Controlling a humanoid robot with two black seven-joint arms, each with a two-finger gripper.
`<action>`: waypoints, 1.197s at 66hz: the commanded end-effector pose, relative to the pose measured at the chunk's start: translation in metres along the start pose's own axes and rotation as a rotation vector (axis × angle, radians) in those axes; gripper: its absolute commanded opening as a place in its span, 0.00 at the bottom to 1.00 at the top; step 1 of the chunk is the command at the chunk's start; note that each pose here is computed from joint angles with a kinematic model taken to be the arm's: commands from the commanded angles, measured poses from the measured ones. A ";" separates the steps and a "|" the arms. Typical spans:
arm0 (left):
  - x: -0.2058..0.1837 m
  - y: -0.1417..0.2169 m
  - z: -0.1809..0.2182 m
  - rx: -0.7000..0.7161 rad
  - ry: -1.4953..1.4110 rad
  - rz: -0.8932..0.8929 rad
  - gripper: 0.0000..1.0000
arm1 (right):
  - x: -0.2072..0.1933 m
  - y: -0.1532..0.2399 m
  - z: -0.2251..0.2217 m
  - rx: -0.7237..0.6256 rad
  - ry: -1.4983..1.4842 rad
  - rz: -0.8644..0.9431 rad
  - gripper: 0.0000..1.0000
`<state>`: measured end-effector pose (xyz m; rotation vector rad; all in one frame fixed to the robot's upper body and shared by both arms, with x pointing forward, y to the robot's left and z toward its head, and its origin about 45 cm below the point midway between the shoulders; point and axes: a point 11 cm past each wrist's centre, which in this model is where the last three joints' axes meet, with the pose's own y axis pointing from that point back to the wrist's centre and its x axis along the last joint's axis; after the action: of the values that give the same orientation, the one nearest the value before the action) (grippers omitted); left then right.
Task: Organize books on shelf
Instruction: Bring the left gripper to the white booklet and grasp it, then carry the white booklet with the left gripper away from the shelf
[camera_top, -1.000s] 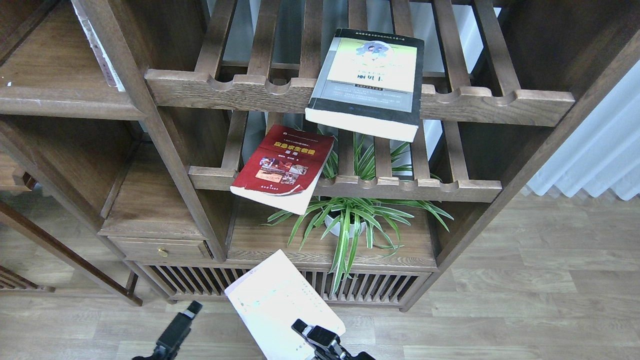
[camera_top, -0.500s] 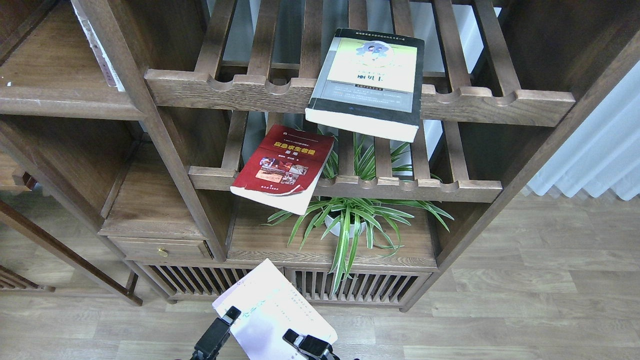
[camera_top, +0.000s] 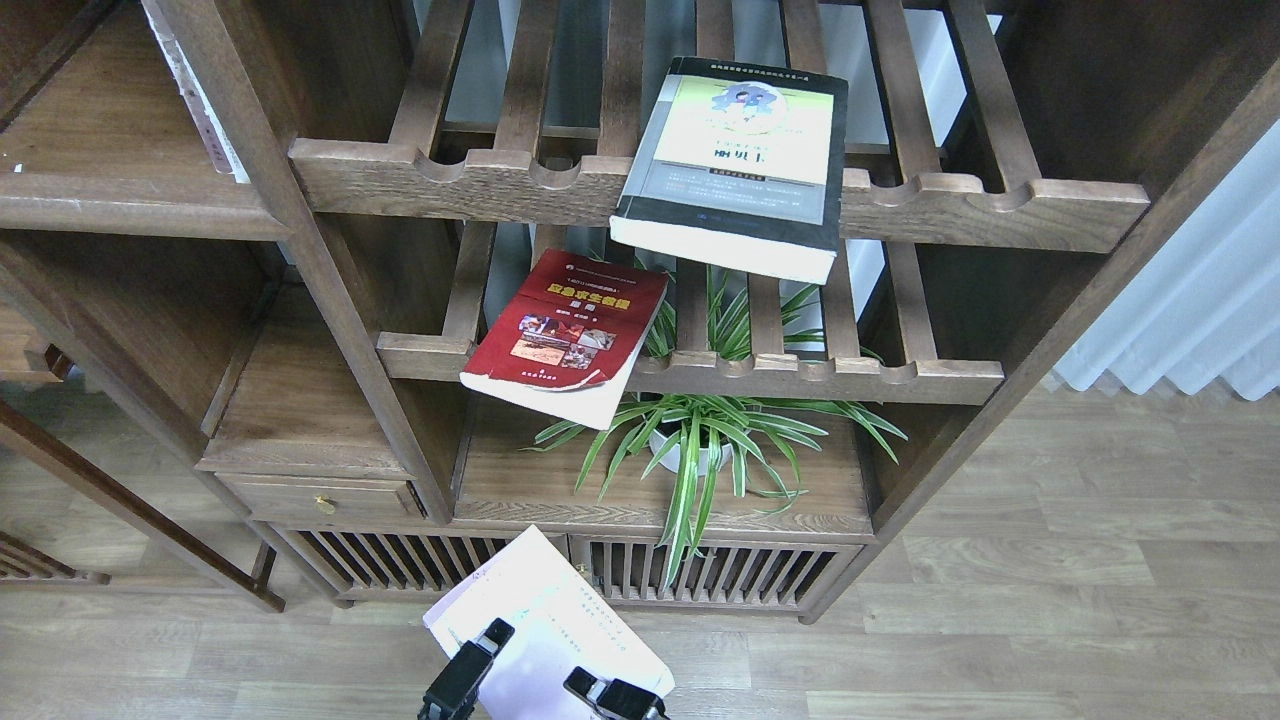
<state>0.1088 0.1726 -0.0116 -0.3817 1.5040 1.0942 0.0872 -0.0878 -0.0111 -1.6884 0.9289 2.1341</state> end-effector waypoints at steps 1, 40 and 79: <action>0.002 0.001 0.000 0.008 -0.010 0.007 0.19 | 0.001 0.000 0.001 -0.001 -0.001 0.002 0.09; 0.028 0.023 0.014 0.039 -0.073 0.087 0.05 | 0.013 0.006 -0.008 0.024 0.006 0.042 0.11; 0.018 0.052 0.077 -0.095 -0.109 0.073 0.05 | 0.010 0.004 -0.017 0.041 0.028 0.034 0.99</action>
<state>0.1089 0.2383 -0.0121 -0.3118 1.4254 1.1971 0.0917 -0.1002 -0.0208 -1.7094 0.9961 2.1158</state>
